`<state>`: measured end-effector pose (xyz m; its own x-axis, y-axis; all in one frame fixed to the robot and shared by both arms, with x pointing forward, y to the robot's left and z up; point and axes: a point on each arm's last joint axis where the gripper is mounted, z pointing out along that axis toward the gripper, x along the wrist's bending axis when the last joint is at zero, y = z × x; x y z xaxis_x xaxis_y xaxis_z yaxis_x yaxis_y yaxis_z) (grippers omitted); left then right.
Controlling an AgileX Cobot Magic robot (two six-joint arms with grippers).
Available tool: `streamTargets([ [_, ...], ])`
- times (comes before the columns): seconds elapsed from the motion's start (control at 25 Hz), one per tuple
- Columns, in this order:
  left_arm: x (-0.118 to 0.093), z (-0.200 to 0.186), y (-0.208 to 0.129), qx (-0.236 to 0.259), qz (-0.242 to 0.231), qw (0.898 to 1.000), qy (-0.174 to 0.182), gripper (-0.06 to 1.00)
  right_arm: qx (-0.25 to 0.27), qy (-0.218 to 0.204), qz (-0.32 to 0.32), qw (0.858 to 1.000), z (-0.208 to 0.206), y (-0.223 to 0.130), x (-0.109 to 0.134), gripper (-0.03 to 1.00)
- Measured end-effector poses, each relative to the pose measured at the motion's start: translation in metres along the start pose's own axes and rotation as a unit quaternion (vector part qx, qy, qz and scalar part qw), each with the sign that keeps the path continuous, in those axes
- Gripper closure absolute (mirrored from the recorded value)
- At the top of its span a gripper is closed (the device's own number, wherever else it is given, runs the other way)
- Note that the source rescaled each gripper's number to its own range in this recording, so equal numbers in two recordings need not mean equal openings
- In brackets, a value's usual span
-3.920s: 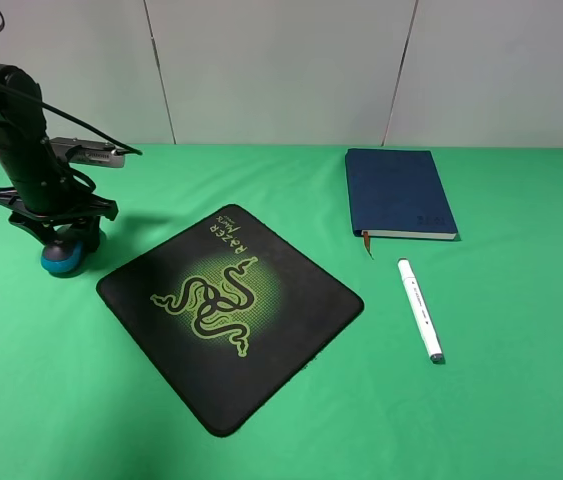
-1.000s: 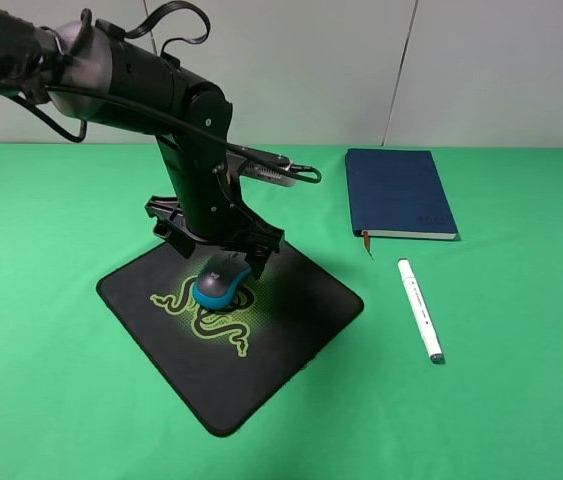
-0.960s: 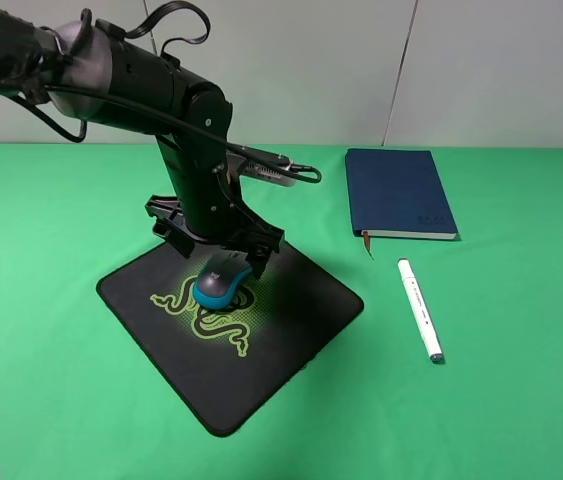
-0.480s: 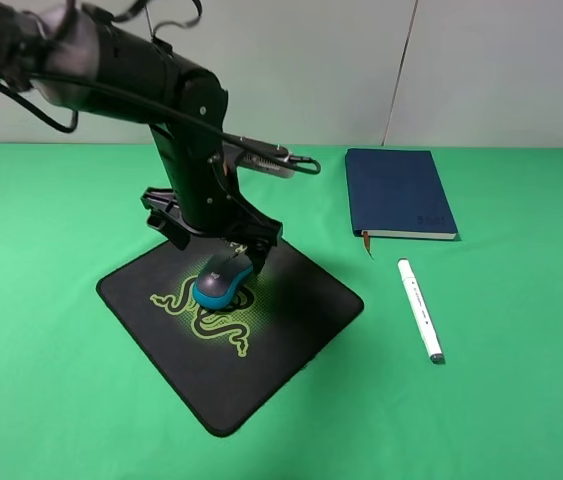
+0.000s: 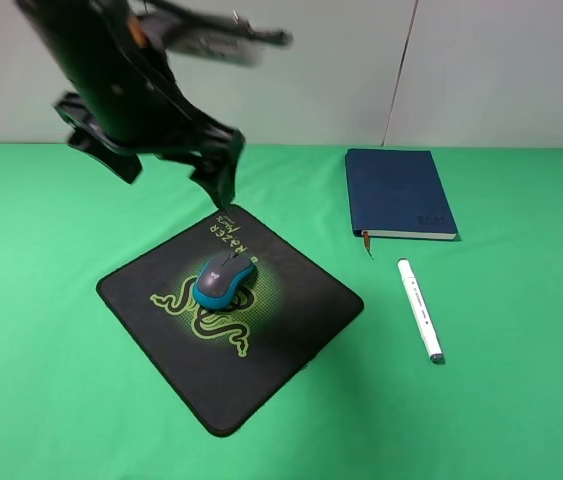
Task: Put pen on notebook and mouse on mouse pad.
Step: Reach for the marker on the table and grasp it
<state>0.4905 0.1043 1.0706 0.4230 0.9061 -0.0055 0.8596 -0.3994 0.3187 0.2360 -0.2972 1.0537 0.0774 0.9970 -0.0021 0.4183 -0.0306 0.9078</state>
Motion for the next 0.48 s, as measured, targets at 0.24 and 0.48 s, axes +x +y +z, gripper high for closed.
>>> streamTargets([
  [0.24,0.012,-0.074,-0.031,-0.047,0.003,0.999,-0.017,-0.05,0.000,0.000,0.000,1.000,0.000,0.000,0.000,-0.03],
  [0.48,0.025,-0.127,-0.068,-0.088,-0.002,0.996,-0.026,-0.05,0.000,0.000,0.000,1.000,0.000,0.000,0.000,-0.03],
])
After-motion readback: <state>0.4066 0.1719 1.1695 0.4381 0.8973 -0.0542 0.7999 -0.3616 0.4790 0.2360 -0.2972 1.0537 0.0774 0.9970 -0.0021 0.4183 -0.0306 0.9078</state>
